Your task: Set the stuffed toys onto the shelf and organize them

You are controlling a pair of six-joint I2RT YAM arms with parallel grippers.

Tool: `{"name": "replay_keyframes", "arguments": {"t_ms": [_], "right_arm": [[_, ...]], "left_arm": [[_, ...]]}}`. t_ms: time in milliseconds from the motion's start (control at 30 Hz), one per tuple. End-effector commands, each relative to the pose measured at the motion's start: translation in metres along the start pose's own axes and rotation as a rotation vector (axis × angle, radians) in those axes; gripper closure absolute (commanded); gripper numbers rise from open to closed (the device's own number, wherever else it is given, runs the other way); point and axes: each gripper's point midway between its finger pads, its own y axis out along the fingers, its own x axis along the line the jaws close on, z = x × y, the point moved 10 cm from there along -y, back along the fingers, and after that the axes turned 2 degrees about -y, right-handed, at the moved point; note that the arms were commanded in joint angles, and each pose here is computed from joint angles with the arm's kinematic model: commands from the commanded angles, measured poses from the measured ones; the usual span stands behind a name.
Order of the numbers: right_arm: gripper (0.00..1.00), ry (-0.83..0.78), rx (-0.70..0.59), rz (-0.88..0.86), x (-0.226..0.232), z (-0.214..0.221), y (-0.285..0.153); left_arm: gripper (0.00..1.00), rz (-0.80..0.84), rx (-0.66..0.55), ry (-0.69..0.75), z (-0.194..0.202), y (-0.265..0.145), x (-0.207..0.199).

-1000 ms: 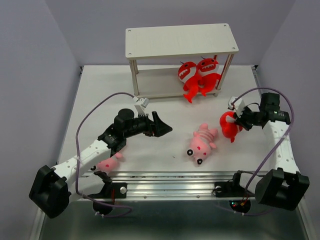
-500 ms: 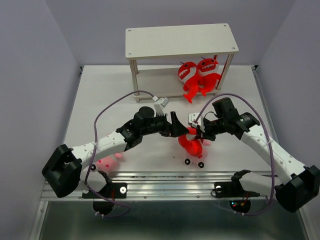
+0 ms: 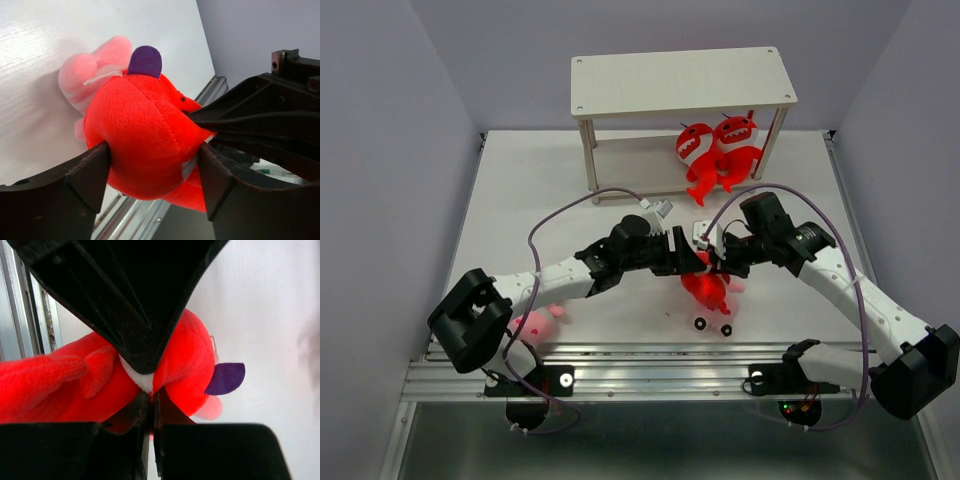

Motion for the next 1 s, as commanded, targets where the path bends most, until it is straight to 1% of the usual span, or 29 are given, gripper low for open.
{"name": "replay_keyframes", "arguments": {"t_ms": [0,33,133,167,200,300,367,400,433,467,500,533,567,600,633,700,733,767,800,833,900,933,967], "right_arm": [[0.94,-0.05,-0.077,0.031,-0.006,-0.021,-0.006],[0.94,-0.047,-0.081,0.025,-0.005,-0.022,-0.007],[0.92,-0.053,-0.078,0.02,-0.002,-0.02,-0.004],[0.91,-0.055,-0.073,0.026,-0.001,-0.019,-0.005],[0.91,-0.057,-0.072,0.03,-0.001,-0.018,-0.005],[0.84,-0.052,-0.065,0.031,0.003,-0.014,-0.005],[0.66,-0.037,-0.061,0.033,0.004,-0.012,-0.004],[0.52,-0.033,-0.061,0.037,0.005,-0.012,-0.005],[0.48,-0.023,-0.062,0.044,0.004,-0.012,-0.005],[0.41,0.014,-0.065,0.06,0.004,-0.014,-0.006],[0.35,0.023,-0.066,0.093,0.001,-0.018,-0.01],[0.27,0.06,-0.073,0.111,0.0,-0.022,-0.013],[0.25,0.076,-0.075,0.132,-0.002,-0.025,-0.015],[0.18,0.081,-0.086,0.177,-0.008,-0.034,-0.023],[0.0,0.141,-0.085,0.208,-0.011,-0.038,-0.024],[0.0,0.187,-0.125,0.243,-0.018,-0.051,-0.033],[0.0,0.208,-0.141,0.235,-0.019,-0.055,-0.033],[0.0,0.254,-0.163,0.208,-0.02,-0.058,-0.032],[0.0,0.264,-0.196,0.21,-0.023,-0.066,-0.035],[0.0,0.336,-0.212,0.207,-0.025,-0.068,-0.035],[0.0,0.395,-0.258,0.168,-0.027,-0.074,-0.034],[0.0,0.46,-0.289,0.167,-0.03,-0.078,-0.035],[0.0,0.491,-0.305,0.158,-0.03,-0.081,-0.033]], "left_arm": [[0.35,0.062,-0.011,0.0,-0.008,0.011,-0.02],[0.54,0.06,-0.001,-0.007,-0.008,0.016,-0.019],[0.82,0.077,0.014,-0.01,-0.008,0.021,-0.019],[0.95,0.078,0.015,-0.009,-0.007,0.022,-0.019],[1.0,0.074,0.007,-0.008,-0.008,0.022,-0.018],[1.0,0.075,-0.031,0.012,-0.011,0.016,-0.022],[1.0,0.079,-0.058,0.045,-0.014,0.01,-0.025],[1.0,0.077,-0.066,0.055,-0.013,0.008,-0.024],[1.0,0.077,-0.076,0.065,-0.014,0.005,-0.024],[1.0,0.081,-0.112,0.081,-0.017,-0.002,-0.028],[1.0,0.068,-0.124,0.098,-0.014,-0.006,-0.024],[1.0,0.068,-0.185,0.112,-0.019,-0.016,-0.029],[1.0,0.059,-0.214,0.12,-0.019,-0.022,-0.028],[1.0,0.049,-0.249,0.134,-0.02,-0.027,-0.027],[1.0,0.027,-0.319,0.134,-0.02,-0.039,-0.025],[1.0,0.012,-0.398,0.132,-0.02,-0.052,-0.022],[1.0,-0.022,-0.433,0.12,-0.016,-0.056,-0.012],[1.0,-0.008,-0.521,0.097,-0.022,-0.067,-0.016],[1.0,-0.022,-0.544,0.087,-0.018,-0.07,-0.008],[1.0,0.005,-0.616,0.062,-0.023,-0.077,-0.014],[1.0,0.018,-0.669,0.041,-0.024,-0.083,-0.013],[1.0,0.037,-0.716,0.03,-0.025,-0.087,-0.012],[1.0,0.044,-0.735,0.025,-0.025,-0.088,-0.011]]}}
